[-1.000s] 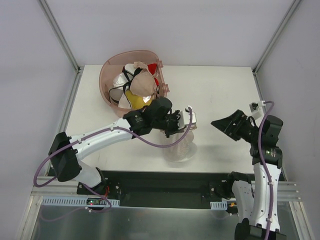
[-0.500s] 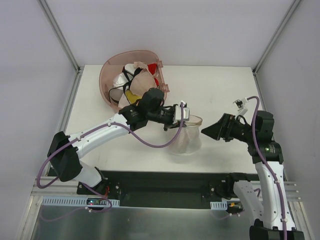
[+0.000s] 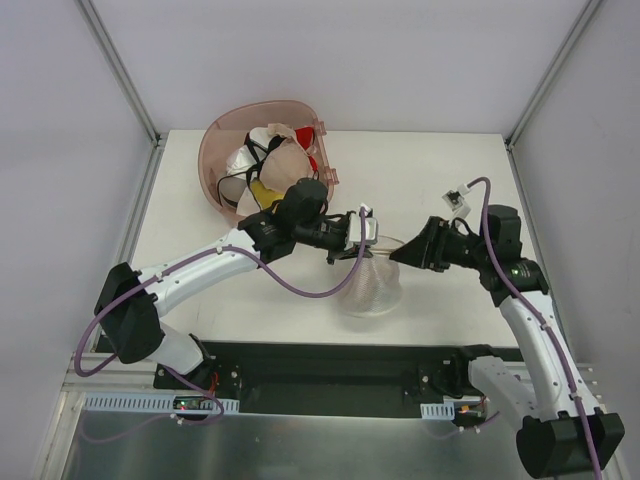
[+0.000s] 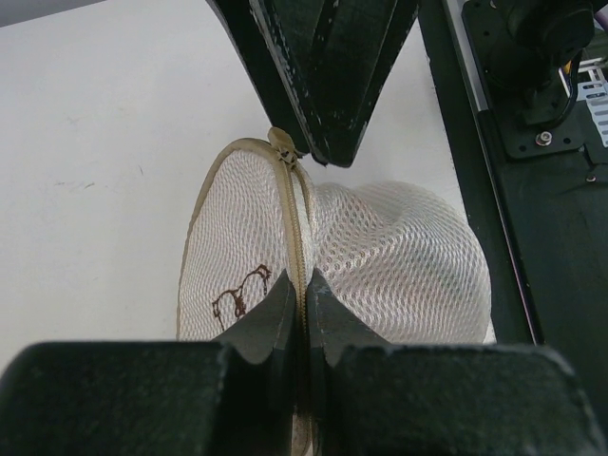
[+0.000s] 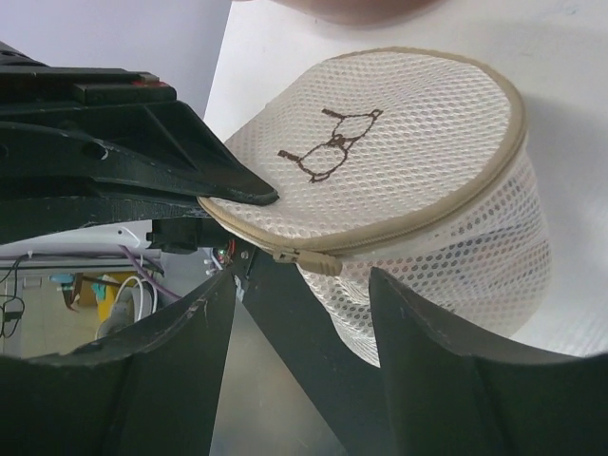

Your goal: Unzip the laundry bag and remove the bra

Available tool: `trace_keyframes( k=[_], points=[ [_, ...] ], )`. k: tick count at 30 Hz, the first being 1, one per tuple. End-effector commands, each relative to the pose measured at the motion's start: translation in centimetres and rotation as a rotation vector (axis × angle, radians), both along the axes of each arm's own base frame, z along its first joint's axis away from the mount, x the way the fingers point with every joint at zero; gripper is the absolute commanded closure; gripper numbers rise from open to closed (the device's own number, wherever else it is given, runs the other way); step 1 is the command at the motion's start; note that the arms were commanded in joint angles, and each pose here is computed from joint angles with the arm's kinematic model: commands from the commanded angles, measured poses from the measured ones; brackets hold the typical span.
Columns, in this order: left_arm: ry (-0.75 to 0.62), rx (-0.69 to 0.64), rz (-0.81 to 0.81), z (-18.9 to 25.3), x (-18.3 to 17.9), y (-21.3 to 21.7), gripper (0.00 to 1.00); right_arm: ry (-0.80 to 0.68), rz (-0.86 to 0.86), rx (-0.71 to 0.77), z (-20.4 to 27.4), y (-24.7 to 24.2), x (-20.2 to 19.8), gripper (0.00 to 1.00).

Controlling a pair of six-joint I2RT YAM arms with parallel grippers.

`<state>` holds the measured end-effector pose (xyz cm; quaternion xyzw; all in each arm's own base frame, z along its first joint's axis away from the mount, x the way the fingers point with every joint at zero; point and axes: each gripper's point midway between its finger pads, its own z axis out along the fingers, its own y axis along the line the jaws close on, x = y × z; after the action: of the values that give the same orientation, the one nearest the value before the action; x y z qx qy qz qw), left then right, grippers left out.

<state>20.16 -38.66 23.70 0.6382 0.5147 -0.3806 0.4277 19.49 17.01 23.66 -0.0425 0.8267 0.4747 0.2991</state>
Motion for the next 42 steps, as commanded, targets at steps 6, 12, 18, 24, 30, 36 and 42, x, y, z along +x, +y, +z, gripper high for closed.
trace_keyframes(
  k=[6,12,18,24,30,36,42],
  points=[
    [-0.061,-0.111,-0.045,3.6,-0.7,0.0,1.00,-0.075,0.010,-0.019,1.1,1.0,1.4,0.44],
    [-0.064,-0.110,-0.038,3.6,-0.7,0.2,1.00,-0.113,-0.057,-0.050,2.0,0.2,2.2,0.45],
    [-0.074,-0.108,-0.031,3.5,-0.7,0.5,1.00,-0.121,-0.090,-0.078,2.1,-0.4,2.1,0.45],
    [-0.070,-0.106,-0.026,3.4,-0.7,0.5,1.00,-0.125,-0.076,-0.036,3.0,0.1,2.2,0.48],
    [-0.068,-0.101,-0.021,3.3,-0.5,0.5,1.00,-0.102,-0.026,-0.017,2.5,0.8,1.3,0.56],
    [-0.069,-0.095,-0.007,3.1,-0.1,0.3,1.00,-0.095,-0.010,-0.023,2.2,0.9,0.1,0.60],
    [-0.060,-0.091,-0.005,2.9,0.0,0.2,1.00,-0.092,0.017,-0.016,1.9,1.0,-0.8,0.62]
  ],
)
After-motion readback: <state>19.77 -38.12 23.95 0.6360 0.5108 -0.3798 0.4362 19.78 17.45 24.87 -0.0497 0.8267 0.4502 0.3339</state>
